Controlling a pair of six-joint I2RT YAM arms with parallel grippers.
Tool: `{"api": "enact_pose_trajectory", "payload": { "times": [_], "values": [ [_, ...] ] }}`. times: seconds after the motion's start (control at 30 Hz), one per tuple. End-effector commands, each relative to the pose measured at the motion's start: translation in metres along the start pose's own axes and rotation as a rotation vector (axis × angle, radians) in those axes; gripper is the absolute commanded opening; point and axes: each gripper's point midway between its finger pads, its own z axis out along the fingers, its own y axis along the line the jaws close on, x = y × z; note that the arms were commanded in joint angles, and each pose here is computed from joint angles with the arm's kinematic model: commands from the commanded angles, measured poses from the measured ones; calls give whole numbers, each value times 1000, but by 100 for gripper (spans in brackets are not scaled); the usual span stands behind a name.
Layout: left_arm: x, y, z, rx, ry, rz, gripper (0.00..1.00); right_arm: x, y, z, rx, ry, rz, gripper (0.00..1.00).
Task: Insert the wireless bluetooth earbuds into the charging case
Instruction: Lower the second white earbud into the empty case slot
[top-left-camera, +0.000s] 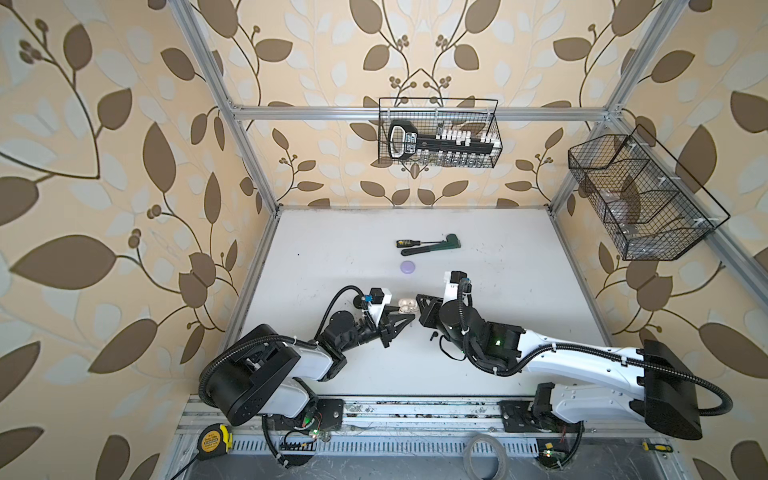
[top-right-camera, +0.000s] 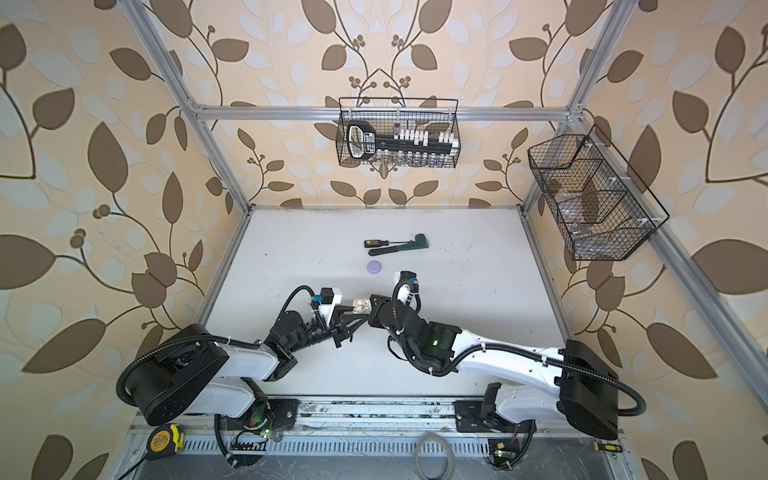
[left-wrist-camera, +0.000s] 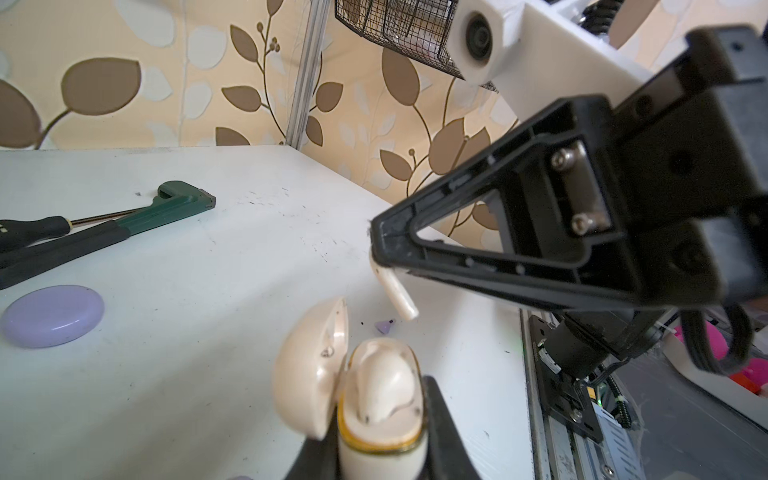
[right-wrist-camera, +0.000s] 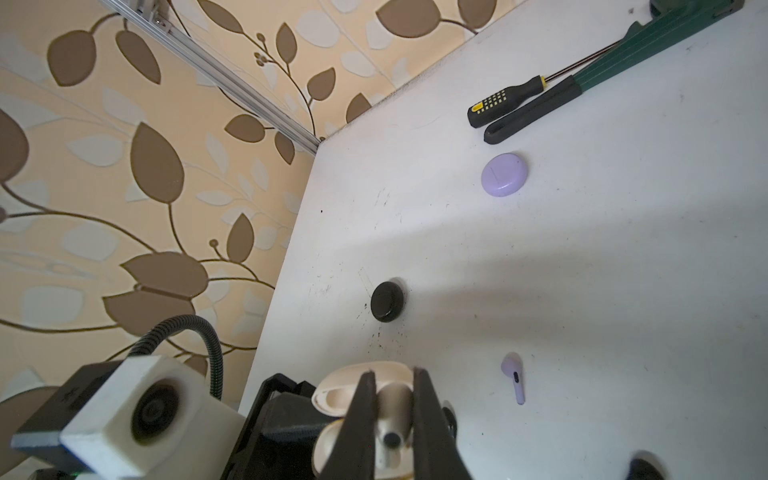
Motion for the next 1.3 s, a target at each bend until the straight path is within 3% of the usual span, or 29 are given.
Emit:
{"api": "enact_pose_trajectory", "payload": {
  "times": [0.0, 1.27],
  "values": [
    [-34, -16, 2, 74, -102, 53, 0, -8, 9, 2, -18, -56, 25, 13],
    [-43, -8, -3, -16, -83, 47, 0, 36, -14, -5, 33, -71, -40, 11]
  ]
}}
